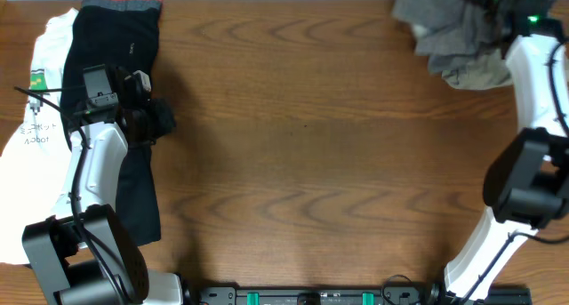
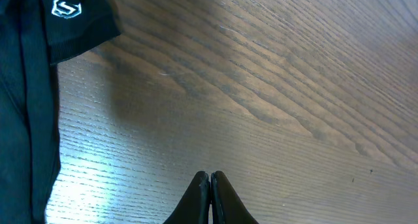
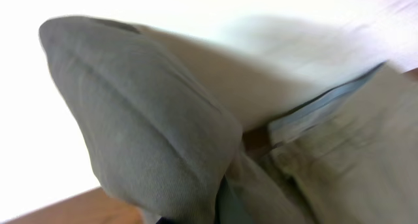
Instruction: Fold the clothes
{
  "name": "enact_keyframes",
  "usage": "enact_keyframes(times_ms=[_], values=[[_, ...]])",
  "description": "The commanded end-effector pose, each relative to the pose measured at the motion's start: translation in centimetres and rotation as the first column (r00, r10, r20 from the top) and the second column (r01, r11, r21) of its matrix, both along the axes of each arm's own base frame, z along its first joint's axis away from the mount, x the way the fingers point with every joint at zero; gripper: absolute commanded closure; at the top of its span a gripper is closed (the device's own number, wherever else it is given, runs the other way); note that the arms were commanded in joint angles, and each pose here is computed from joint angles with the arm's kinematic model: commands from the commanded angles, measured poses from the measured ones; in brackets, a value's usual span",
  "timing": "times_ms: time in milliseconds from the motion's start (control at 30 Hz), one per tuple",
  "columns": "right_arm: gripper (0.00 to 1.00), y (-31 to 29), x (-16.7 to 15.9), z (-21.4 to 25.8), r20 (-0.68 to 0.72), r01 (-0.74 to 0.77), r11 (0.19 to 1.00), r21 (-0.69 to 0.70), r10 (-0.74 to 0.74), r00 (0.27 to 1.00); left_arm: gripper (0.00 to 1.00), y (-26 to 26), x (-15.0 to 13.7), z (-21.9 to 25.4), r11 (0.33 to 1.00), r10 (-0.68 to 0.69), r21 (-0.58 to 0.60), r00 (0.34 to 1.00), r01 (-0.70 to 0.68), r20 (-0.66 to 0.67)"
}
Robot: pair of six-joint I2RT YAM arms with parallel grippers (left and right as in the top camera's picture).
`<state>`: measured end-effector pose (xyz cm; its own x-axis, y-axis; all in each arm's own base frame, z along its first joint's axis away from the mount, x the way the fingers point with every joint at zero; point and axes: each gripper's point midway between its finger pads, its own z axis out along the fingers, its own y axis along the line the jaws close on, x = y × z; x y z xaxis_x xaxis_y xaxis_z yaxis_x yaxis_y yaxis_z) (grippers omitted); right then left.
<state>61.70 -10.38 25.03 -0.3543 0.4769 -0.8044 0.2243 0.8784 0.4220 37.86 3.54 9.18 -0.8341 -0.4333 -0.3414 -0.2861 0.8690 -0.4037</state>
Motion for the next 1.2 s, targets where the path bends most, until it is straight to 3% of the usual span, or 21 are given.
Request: enact_keyframes(times_ms=[0,333,533,700,867,1067,1167], values=[[0.99,-2.3,-1.8,8.0,0.148,0.094,0.994,0.049,-0.101,0.984,0.94,-0.1,-0.3,-0.7,1.000,0.007,-0.005,1.000,-0.008,-0.023],[0.99,-7.8,-5.1,13.2,0.245,0.435,0.850,0.297,-0.509,0.825,0.94,-0.1,-0.3,-0.7,1.000,0.007,-0.005,1.000,-0.008,-0.023],[0.99,-10.3,-6.6,14.2,0.253,0.542,0.694,0.474,-0.697,0.670,0.94,-0.1,-0.3,-0.7,1.000,0.008,-0.005,1.000,-0.008,-0.024],[0.98,-10.7,-6.6,15.4,0.279,0.509,0.648,0.567,-0.732,0.622,0.94,-0.1,-0.3,-0.7,1.000,0.008,-0.005,1.000,-0.008,-0.024],[0.99,-10.6,-6.2,17.3,0.288,0.346,0.560,0.753,-0.753,0.591,0.94,-0.1,-0.4,-0.7,1.000,0.008,-0.006,1.000,-0.008,-0.025],[0.99,-10.8,-5.9,17.7,0.280,0.276,0.516,0.811,-0.757,0.591,0.94,-0.2,-0.7,-0.8,1.000,0.007,-0.009,0.999,-0.008,-0.039],[0.99,-10.5,-5.8,17.1,0.281,0.316,0.563,0.764,-0.731,0.622,0.94,-0.2,-0.7,-0.8,1.000,0.007,-0.009,0.999,-0.008,-0.038]])
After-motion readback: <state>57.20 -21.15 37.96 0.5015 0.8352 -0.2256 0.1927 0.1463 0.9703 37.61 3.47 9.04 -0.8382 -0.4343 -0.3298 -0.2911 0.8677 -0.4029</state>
